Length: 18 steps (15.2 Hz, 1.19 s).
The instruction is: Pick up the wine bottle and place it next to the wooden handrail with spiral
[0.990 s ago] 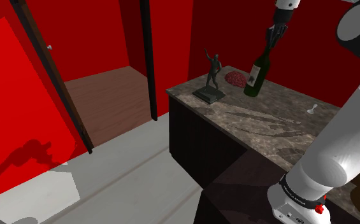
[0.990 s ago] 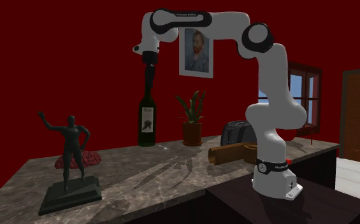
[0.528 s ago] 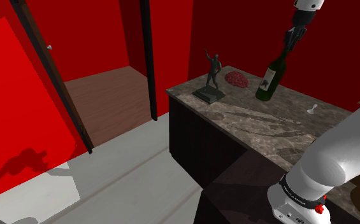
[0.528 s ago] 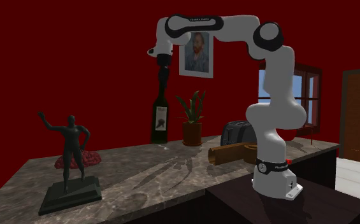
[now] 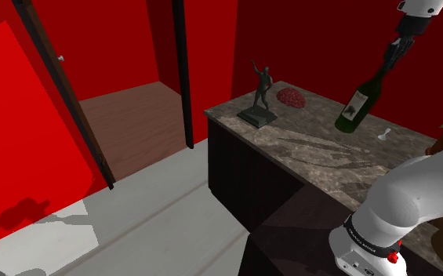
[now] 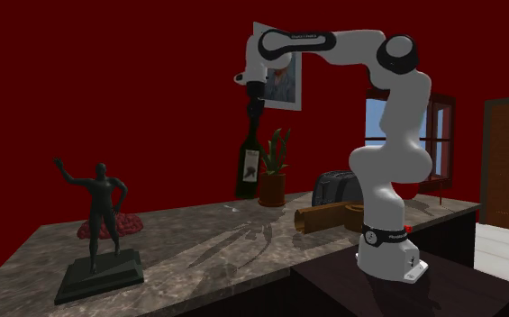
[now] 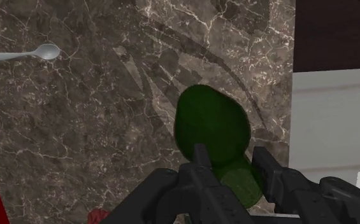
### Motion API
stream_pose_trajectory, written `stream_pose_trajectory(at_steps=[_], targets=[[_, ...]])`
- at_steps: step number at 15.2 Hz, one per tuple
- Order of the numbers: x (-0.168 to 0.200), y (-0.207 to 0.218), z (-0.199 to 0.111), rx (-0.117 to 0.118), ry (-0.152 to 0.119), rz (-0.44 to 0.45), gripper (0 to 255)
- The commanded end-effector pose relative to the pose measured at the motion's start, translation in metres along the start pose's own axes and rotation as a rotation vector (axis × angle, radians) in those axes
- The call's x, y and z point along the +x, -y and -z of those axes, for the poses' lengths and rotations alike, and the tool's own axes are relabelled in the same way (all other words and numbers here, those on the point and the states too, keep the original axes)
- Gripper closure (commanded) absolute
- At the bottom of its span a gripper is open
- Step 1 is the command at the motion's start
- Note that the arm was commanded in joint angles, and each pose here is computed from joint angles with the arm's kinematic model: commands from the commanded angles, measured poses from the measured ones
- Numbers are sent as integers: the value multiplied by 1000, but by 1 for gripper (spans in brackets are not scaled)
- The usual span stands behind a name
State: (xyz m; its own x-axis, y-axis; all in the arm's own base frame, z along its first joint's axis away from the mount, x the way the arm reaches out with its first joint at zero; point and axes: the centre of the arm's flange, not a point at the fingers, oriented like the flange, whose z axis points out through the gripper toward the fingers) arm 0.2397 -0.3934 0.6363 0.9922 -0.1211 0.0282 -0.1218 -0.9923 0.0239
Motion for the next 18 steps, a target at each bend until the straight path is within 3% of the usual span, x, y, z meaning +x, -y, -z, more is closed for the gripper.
stream_pose_trajectory(at_steps=[1, 18], targets=[[-23, -6, 0, 0, 0, 1, 255], [-242, -68, 6, 0, 0, 1, 255]])
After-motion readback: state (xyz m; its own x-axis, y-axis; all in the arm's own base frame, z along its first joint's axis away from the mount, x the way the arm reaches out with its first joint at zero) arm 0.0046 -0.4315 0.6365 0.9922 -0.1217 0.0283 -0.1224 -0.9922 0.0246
